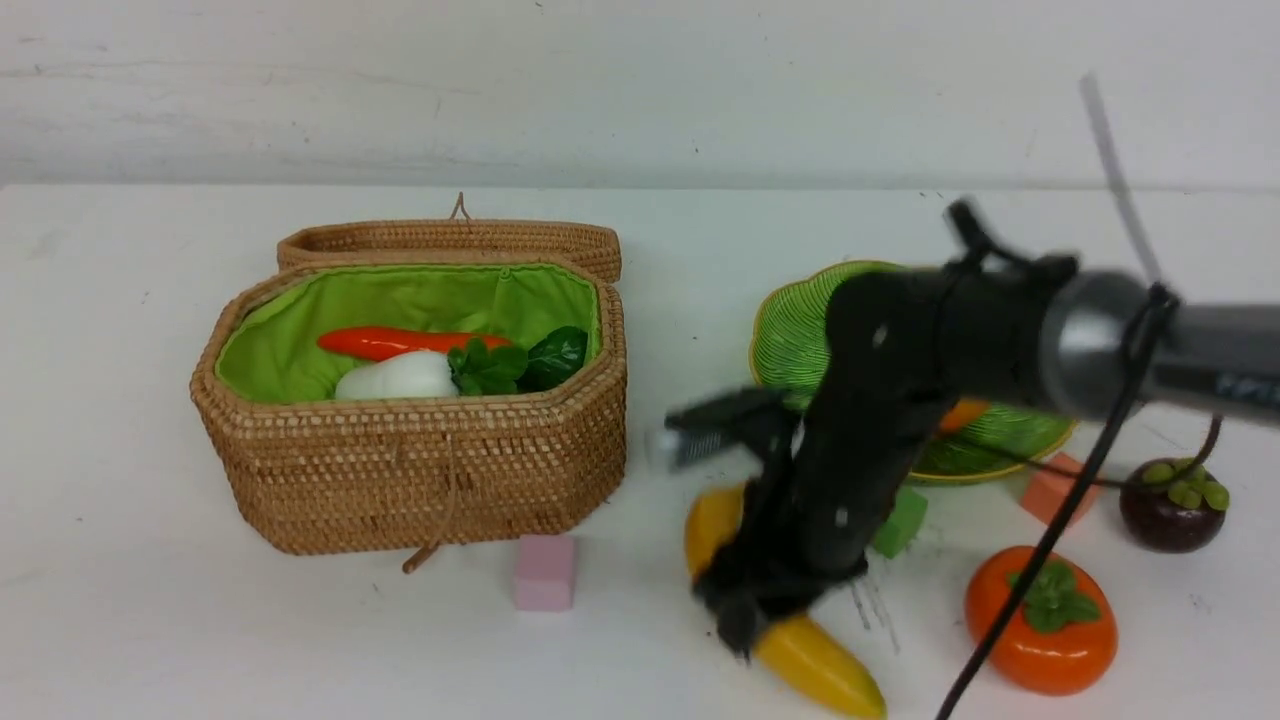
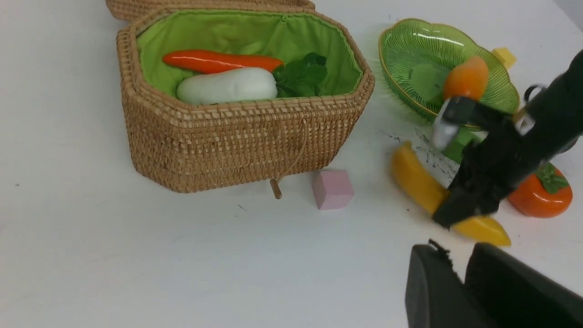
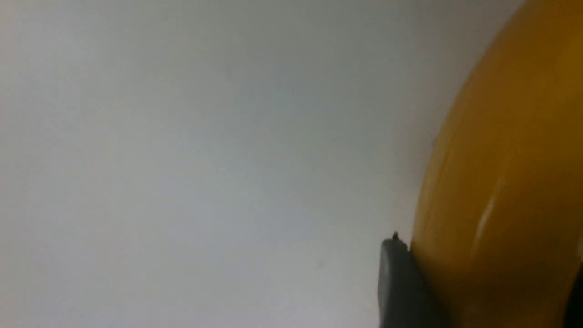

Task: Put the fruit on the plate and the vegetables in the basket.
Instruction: Use the right arm to grab a banana and put it into the right plate

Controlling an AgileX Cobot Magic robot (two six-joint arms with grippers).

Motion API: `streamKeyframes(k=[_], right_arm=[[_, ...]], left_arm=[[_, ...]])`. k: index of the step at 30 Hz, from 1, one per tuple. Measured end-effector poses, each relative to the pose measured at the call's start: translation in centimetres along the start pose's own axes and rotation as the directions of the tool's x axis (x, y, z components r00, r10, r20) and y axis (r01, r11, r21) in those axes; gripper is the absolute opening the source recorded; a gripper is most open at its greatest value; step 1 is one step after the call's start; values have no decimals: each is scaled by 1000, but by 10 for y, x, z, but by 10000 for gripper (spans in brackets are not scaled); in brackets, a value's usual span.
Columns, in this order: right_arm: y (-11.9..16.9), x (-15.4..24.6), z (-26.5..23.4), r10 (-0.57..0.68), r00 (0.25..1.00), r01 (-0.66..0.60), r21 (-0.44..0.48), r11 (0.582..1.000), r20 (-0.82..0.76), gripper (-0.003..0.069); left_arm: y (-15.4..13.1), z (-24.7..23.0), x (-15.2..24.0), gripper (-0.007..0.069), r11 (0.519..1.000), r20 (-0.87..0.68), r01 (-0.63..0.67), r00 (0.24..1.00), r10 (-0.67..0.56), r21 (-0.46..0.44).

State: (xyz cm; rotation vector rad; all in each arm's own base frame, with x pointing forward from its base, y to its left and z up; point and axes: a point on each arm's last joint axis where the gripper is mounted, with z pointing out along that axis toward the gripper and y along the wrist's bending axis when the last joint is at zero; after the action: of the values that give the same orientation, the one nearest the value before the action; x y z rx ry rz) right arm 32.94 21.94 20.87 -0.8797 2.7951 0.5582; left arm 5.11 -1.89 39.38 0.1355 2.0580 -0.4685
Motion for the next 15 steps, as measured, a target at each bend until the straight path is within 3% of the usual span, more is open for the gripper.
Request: streamKeyframes(k=[4,6,8,11,15], right_arm=[[-18,-31,-71,185,947,-173,-69,982,264,325],[-33,-43,-106,311,860,-284,-127,950,404,325],[-62,-53,-134,470,694,-424,-219,879,545,325],[-88,-59,-137,536,567,-498,-258,828,625,325],[-115,-71,-105,576,487,-556,-275,784,656,325]], left_arm=[[0,0,0,116,1000,0,0,1000,0,0],[0,0,0,119,1000,1,0,1000,0,1],[0,0,0,124,1000,1,-1,1000,1,0],[0,0,0,126,1000,1,-1,1000,1,0],[0,0,0,129,1000,2,-2,1000,2,-2]])
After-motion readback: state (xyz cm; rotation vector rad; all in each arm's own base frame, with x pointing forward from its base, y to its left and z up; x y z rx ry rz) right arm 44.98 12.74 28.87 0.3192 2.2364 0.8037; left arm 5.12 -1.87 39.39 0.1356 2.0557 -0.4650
